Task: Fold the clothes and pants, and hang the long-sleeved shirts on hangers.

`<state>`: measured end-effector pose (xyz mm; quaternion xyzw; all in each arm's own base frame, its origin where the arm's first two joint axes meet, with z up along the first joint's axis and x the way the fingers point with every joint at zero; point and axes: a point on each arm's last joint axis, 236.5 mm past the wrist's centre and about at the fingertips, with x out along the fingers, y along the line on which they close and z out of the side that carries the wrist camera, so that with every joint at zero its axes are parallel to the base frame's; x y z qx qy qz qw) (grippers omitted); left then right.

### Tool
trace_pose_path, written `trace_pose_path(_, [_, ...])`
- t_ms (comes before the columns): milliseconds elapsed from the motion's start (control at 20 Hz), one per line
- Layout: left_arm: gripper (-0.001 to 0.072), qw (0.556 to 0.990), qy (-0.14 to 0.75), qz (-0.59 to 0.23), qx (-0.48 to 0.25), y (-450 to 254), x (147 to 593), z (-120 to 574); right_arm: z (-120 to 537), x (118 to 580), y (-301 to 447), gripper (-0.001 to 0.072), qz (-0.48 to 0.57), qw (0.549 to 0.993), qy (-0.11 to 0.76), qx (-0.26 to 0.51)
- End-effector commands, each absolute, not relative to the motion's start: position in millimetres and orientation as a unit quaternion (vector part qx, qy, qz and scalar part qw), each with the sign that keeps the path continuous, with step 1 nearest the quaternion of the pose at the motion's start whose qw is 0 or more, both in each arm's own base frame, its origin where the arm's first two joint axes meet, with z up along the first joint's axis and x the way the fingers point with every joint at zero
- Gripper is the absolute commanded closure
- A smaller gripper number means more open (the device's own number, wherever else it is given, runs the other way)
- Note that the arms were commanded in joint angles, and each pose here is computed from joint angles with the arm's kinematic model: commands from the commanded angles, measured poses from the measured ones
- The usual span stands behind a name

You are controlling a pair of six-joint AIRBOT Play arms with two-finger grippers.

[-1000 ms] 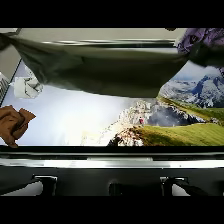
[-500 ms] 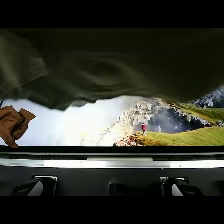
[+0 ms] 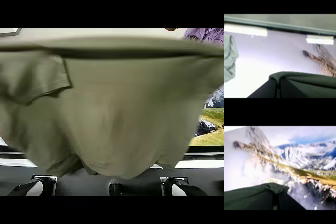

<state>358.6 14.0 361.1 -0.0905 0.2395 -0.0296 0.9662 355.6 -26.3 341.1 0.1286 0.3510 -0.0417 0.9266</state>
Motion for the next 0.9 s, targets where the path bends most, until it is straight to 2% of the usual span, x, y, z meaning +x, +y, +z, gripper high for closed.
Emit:
trace_pose_path(0, [0.0690, 0.919, 0.371, -0.079, -0.112, 9, 433, 240, 218, 420, -29, 0.0687, -0.036, 0.853, 0.499, 0.149])
trace_pose_path(100, [0.0690, 0.889, 0.433, -0.097, -0.112, 3, 477, 163, 147, 458, -30, 0.0687, -0.030, 0.817, 0.552, 0.163])
trace_pose_path(200, [0.0690, 0.875, 0.460, -0.099, -0.116, 0, 519, 99, 88, 495, -32, 0.0687, -0.027, 0.802, 0.571, 0.173])
trace_pose_path(350, [0.0690, 0.878, 0.453, -0.093, -0.120, 1, 580, 47, 32, 545, -32, 0.0687, -0.023, 0.812, 0.549, 0.199])
trace_pose_path(500, [0.0690, 0.889, 0.433, -0.094, -0.114, 3, 626, 28, 13, 577, -24, 0.0687, -0.008, 0.831, 0.516, 0.208])
trace_pose_path(700, [0.0690, 0.894, 0.425, -0.082, -0.119, 11, 637, 10, 9, 591, -4, 0.0687, 0.005, 0.852, 0.500, 0.156])
trace_pose_path(850, [0.0690, 0.876, 0.462, -0.086, -0.111, 11, 621, -7, -1, 577, -6, 0.0687, -0.017, 0.838, 0.530, 0.133])
